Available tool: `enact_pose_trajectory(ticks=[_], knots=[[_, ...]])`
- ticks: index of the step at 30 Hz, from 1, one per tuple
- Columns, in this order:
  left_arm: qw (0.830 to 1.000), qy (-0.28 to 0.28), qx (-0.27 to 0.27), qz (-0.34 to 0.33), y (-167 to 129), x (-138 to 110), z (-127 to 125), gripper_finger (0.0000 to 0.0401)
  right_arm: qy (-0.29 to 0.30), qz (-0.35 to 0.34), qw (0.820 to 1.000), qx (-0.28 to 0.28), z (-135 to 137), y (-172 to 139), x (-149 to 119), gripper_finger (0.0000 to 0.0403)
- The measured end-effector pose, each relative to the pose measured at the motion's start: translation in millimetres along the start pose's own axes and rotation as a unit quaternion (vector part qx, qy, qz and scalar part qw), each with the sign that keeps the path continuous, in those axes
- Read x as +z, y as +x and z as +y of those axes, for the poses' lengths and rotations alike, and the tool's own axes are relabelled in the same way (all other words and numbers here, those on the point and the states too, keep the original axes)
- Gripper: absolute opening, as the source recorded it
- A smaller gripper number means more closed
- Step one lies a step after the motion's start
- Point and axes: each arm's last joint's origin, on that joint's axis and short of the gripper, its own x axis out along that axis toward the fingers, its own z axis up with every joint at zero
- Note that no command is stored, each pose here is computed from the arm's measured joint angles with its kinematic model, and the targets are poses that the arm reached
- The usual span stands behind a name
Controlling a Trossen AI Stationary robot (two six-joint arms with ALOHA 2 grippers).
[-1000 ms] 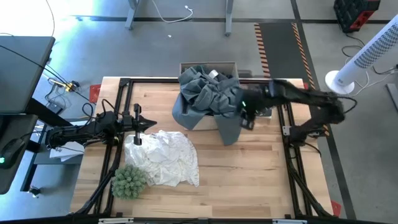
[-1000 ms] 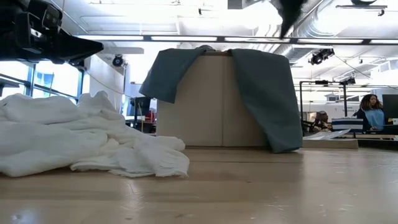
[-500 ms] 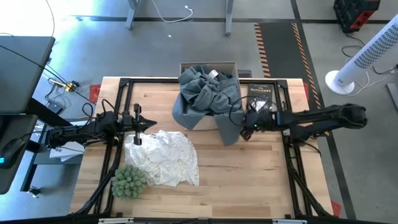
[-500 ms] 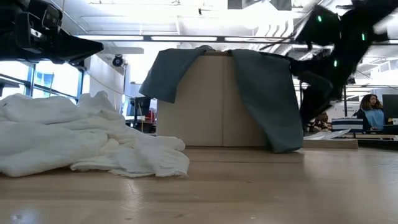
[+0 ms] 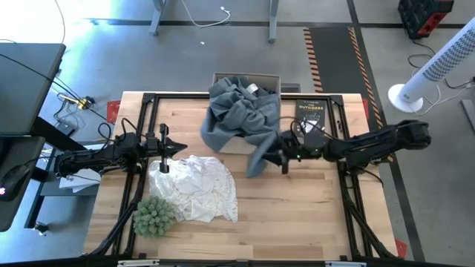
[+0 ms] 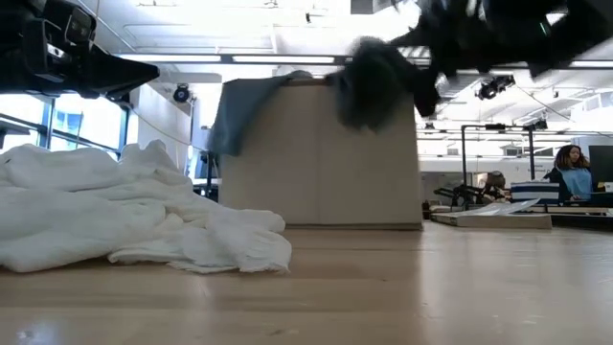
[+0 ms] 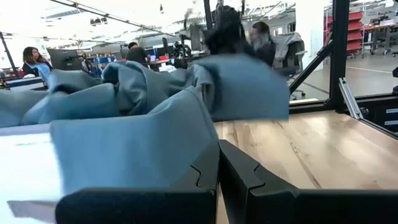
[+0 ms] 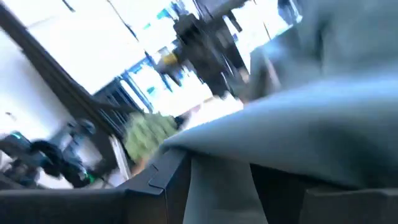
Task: Sort clothes
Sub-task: Put the gray pants into the white bin
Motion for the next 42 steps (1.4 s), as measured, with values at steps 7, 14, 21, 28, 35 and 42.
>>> enact_pose_trajectory(ticks=[7,14,21,28,35,42], knots=[[1.000,0.000,0.000,0.000,0.0,0.0,0.0,0.0001,-0.108,-0.033,0.987,-0.117,20.8,26.3,80.1,0.0155],[1.000,0.000,0.000,0.000,0.0,0.0,0.0,0.0001,-0.179,-0.008,0.961,-0.212,5.8,71.6,150.8,0.0155],[1.000,0.000,0.000,0.000,0.0,0.0,0.0,0.0001,-0.261,0.187,0.920,-0.225,-24.3,126.6,159.1,0.0155],[1.000,0.000,0.000,0.000,0.0,0.0,0.0,0.0001,-0.321,0.334,0.867,-0.184,55.3,100.2,162.4,0.0155],[1.000,0.000,0.000,0.000,0.0,0.0,0.0,0.0001,-0.244,0.495,0.810,-0.196,103.2,44.5,110.7,0.0155],[1.000,0.000,0.000,0.000,0.0,0.0,0.0,0.0001,-0.229,0.470,0.803,-0.286,78.9,4.9,35.9,0.0155]])
